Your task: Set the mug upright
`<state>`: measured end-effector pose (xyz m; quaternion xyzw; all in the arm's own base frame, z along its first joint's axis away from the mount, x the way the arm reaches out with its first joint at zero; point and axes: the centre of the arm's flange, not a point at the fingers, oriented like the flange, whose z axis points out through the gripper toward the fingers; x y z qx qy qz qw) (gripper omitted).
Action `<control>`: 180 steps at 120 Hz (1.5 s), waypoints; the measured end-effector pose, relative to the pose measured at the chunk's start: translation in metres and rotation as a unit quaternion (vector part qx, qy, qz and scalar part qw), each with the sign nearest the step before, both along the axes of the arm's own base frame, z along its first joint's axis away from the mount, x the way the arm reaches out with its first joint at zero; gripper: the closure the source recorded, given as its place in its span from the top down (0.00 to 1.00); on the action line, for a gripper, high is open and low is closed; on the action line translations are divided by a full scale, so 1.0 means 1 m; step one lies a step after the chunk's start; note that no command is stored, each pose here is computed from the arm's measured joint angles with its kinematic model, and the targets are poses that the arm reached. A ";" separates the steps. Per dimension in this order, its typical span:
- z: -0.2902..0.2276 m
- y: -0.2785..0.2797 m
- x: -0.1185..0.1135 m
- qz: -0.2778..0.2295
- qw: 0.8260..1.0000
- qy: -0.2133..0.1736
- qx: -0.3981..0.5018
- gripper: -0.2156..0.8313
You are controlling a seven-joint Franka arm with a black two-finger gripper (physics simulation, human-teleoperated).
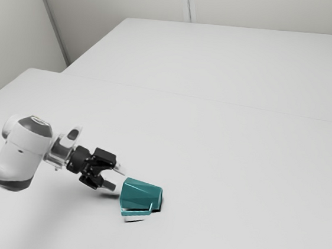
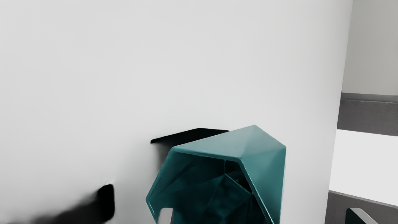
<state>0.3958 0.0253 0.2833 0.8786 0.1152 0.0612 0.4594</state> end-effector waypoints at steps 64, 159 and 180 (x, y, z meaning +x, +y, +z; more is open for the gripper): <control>-0.008 -0.047 -0.016 0.024 0.998 -0.033 -0.044 0.79; 0.021 -0.071 0.009 0.021 0.997 -0.071 -0.035 0.07; 0.088 -0.070 0.062 -0.045 0.988 -0.144 0.030 0.06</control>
